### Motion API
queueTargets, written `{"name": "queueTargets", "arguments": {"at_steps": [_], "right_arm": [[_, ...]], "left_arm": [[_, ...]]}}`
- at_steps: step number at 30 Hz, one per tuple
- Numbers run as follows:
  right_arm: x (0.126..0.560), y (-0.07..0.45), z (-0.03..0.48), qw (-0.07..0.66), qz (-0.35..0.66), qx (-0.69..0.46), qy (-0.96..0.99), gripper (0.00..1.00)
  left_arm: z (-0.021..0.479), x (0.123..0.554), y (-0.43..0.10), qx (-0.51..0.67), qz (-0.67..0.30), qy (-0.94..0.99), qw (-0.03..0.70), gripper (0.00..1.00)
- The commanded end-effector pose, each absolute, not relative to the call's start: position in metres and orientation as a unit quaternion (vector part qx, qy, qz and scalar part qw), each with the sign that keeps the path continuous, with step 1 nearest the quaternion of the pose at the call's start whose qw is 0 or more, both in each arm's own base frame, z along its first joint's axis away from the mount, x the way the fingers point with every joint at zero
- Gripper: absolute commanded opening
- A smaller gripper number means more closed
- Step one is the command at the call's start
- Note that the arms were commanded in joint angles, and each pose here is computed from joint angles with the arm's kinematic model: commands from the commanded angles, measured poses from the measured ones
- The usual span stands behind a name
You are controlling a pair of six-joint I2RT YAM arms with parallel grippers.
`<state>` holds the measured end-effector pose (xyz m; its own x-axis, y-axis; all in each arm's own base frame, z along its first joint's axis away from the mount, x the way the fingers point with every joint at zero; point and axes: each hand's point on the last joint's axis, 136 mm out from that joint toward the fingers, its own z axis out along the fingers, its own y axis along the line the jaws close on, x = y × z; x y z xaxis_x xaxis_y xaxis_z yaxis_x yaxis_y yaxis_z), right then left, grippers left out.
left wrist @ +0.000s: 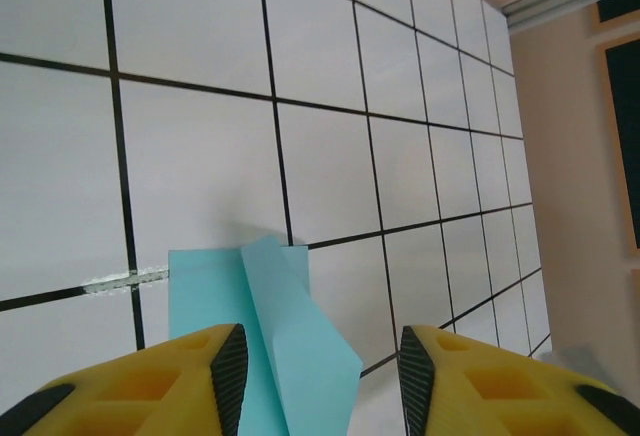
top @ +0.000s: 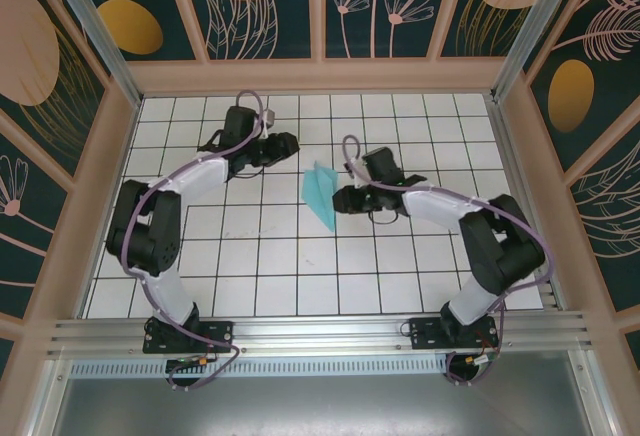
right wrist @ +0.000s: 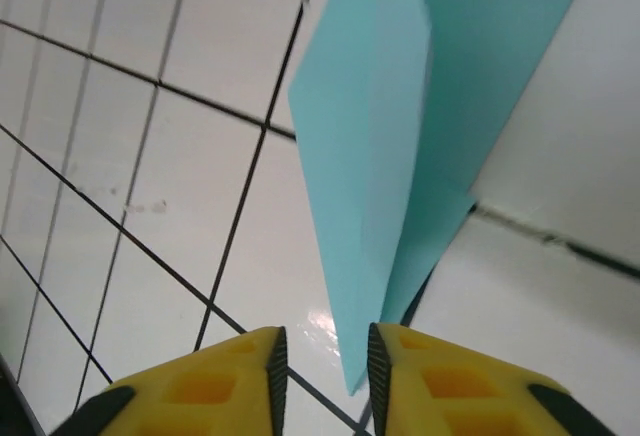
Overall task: Fold a paper plane with a square sheet of paper (fold left side to right side)
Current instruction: Fourth fold the wing at the center of the table.
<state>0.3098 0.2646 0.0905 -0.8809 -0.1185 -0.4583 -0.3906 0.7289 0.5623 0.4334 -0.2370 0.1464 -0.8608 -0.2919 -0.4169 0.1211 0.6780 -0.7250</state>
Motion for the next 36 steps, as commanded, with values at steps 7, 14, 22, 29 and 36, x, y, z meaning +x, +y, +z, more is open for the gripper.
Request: {"name": "queueTargets", "arguments": {"at_steps": [7, 14, 22, 29, 36], "right_arm": [[0.341, 0.263, 0.100, 0.217, 0.377, -0.140, 0.889, 0.49], [0.362, 0.285, 0.076, 0.196, 0.379, -0.150, 0.892, 0.40], [0.372, 0.286, 0.054, 0.180, 0.358, -0.145, 0.905, 0.20], [0.372, 0.278, 0.040, 0.171, 0.334, -0.137, 0.917, 0.12], [0.373, 0.275, 0.031, 0.165, 0.322, -0.131, 0.923, 0.12]], "left_arm": [[0.113, 0.392, -0.235, -0.043, -0.413, 0.883, 0.218, 0.50], [0.098, 0.390, -0.254, -0.034, -0.441, 0.877, 0.190, 0.46], [0.091, 0.391, -0.288, -0.005, -0.454, 0.876, 0.165, 0.44], [0.075, 0.400, -0.318, 0.012, -0.455, 0.879, 0.143, 0.40], [0.052, 0.404, -0.333, 0.016, -0.451, 0.885, 0.118, 0.39]]}}
